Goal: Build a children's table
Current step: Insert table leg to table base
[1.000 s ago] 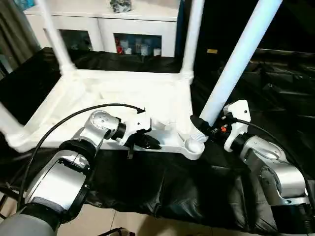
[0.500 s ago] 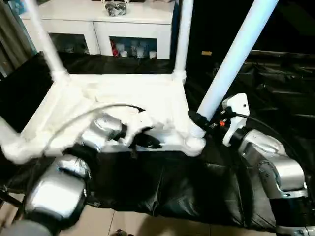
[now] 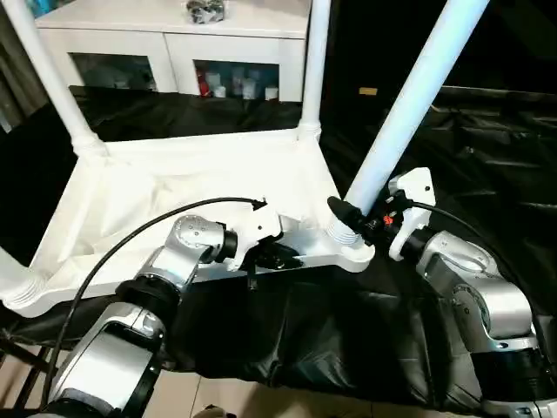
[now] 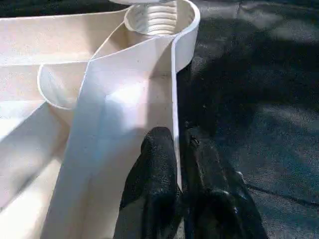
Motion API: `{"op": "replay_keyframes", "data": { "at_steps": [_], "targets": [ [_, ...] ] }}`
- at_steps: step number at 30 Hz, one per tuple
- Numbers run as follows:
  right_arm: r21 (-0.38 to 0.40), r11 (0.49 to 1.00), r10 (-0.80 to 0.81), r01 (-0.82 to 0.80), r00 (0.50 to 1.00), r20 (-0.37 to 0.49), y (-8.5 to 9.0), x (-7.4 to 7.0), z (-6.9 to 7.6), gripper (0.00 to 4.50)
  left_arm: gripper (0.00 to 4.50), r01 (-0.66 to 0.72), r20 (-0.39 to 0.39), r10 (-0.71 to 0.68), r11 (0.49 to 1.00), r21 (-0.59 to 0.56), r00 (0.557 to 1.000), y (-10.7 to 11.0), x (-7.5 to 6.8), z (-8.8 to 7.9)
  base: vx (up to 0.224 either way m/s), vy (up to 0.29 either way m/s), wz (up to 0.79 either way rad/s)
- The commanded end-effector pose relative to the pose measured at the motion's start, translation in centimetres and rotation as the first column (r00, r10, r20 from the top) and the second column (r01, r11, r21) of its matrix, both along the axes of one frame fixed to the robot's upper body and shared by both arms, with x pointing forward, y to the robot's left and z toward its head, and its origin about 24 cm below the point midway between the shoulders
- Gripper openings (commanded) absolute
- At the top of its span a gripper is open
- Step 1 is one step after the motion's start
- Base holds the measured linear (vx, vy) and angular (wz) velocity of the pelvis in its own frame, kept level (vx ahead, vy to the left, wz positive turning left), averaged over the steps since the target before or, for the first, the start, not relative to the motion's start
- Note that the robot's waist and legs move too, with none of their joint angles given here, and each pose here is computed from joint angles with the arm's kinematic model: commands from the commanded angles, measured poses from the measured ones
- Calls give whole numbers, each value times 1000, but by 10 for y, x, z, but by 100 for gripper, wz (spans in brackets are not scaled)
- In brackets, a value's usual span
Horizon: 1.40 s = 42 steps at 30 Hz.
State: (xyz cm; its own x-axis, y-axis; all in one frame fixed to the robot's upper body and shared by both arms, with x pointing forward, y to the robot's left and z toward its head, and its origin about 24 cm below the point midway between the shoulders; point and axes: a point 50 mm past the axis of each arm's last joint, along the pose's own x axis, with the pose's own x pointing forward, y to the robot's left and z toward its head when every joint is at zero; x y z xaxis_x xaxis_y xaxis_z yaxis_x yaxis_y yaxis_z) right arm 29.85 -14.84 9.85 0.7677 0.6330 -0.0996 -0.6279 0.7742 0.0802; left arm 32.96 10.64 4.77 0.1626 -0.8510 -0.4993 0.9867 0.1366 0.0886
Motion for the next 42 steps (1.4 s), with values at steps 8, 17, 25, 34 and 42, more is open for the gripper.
{"op": "replay_keyframes", "data": {
  "at_steps": [8, 17, 25, 34, 42],
  "targets": [
    [-29, 1000, -2, 2, 1000, 9, -4, 0, 1, 189, 26, -39, -46, 40, 999, 32, 998, 10, -1, -10, 0, 0, 0],
    [-124, 992, 8, -20, 995, -95, -16, 0, -12, 189, 7, 2, -62, 2, 998, 66, 998, 13, -5, -12, 0, 0, 0],
    [-147, 987, 39, -59, 990, -137, -13, 0, -18, 189, 0, 15, -50, -11, 997, 81, 999, 15, -5, -9, 0, 0, 0],
    [-122, 990, 45, -64, 987, -157, -9, 6, -27, 189, 0, 88, -52, -86, 995, 40, 995, 15, -10, -1, 0, 0, 0],
    [-20, 995, 87, -93, 974, -208, -11, -3, -39, 189, 0, 15, -7, -15, 999, 35, 1000, 18, -3, 3, 0, 0, 0]
  ]
}}
